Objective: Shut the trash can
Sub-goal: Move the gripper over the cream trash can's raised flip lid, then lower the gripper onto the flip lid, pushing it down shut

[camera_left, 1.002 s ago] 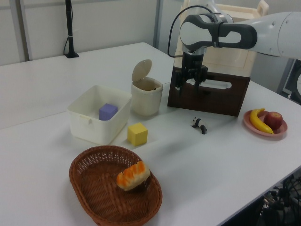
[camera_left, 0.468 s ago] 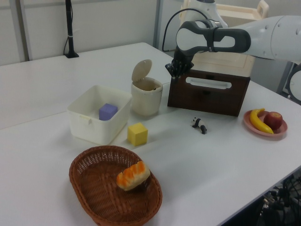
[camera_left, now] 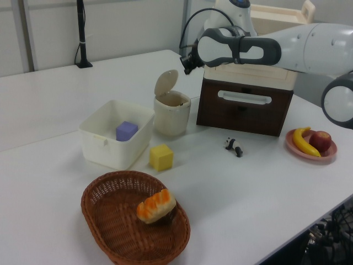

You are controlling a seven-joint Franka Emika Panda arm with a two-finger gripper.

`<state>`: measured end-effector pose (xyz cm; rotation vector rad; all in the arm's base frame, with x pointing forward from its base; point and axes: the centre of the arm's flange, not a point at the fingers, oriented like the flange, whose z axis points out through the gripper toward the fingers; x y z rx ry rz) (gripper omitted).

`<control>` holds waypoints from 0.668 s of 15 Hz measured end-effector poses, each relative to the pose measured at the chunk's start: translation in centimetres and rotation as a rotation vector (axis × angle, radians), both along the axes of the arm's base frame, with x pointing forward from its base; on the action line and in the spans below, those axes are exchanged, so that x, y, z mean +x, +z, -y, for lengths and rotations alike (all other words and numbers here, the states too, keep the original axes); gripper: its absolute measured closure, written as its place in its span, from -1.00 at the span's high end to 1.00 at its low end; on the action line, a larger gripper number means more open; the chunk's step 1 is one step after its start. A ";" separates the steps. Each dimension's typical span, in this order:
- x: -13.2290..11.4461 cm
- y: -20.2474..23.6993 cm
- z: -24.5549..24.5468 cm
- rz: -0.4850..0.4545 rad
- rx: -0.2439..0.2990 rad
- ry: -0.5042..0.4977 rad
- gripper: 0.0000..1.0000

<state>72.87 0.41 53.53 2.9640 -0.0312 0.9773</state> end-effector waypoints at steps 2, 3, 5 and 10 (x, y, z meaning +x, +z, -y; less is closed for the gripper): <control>0.8 0.9 -0.6 0.089 0.001 0.010 -0.98; 1.1 1.1 -1.0 0.127 0.001 0.017 -0.98; 1.6 0.9 -1.8 0.183 0.003 0.030 -0.98; 3.2 -0.6 -2.2 0.236 0.002 0.037 -0.98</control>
